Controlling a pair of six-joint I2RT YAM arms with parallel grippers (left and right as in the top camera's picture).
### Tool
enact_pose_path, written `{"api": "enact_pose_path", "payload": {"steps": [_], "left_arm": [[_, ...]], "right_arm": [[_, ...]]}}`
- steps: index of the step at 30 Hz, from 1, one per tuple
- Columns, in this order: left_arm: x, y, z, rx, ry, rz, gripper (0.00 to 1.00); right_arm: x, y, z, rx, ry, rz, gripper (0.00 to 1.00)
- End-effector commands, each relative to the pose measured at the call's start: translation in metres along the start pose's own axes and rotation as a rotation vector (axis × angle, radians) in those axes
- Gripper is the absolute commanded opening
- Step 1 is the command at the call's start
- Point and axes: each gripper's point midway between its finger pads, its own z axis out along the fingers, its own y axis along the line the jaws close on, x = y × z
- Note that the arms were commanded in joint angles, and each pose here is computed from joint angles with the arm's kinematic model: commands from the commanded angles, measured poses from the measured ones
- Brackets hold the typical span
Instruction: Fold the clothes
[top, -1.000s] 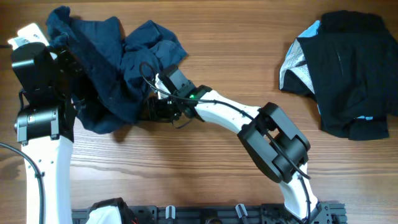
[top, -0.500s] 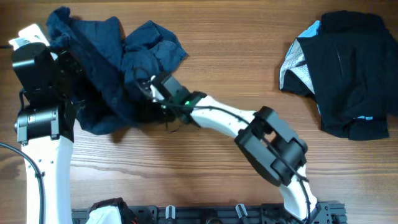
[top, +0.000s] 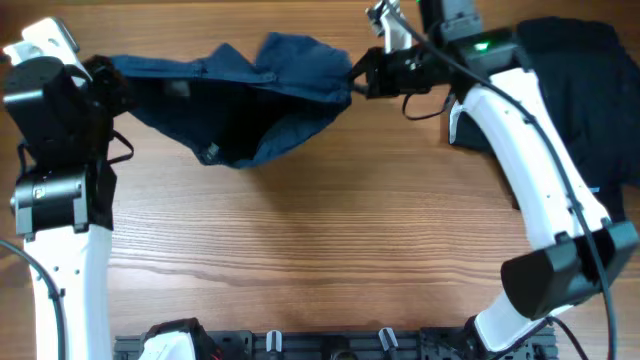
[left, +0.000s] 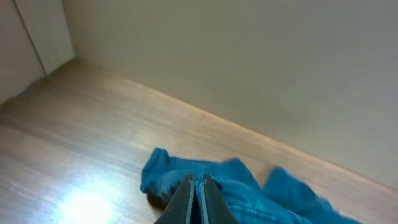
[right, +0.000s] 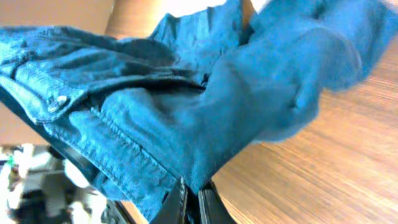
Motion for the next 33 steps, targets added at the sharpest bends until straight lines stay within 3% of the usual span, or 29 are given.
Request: {"api": "enact_pose_path", "payload": {"steps": [1,7,14,17,21,25,29,33], "left_arm": [[-0.039,0.012,-0.031,-0.052,-0.122,-0.035,0.04],[-0.044,0.008,-0.048,-0.028,-0.147,-0.037,0.04],[-0.08,0.0,-0.087,0.026,-0.311,-0.096,0.04],[-0.091,-0.001,-0.119,0.049,-0.381,-0.107,0.04],[-0.093,-0.009,-0.144,0.114,-0.408,-0.128,0.04],[-0.059,-0.033,-0.128,0.252,-0.228,-0.147,0.04],[0.006,-0.068,-0.094,0.441,0.119,-0.145,0.04],[0.074,-0.088,-0.057,0.463,0.432,-0.149,0.04]], "right_arm": [[-0.017,-0.014,-0.032,0.141,-0.063,-0.101,0.04],[-0.022,-0.028,-0.053,0.176,-0.085,-0.062,0.04],[-0.07,-0.014,-0.152,0.326,-0.31,-0.182,0.04],[-0.064,-0.004,-0.183,0.401,-0.342,-0.193,0.04],[-0.055,-0.003,-0.184,0.404,-0.316,-0.193,0.04],[-0.053,-0.005,-0.181,0.404,-0.3,-0.183,0.04],[-0.053,-0.005,-0.181,0.404,-0.301,-0.184,0.04],[-0.054,-0.005,-0.181,0.404,-0.302,-0.184,0.04]]}}
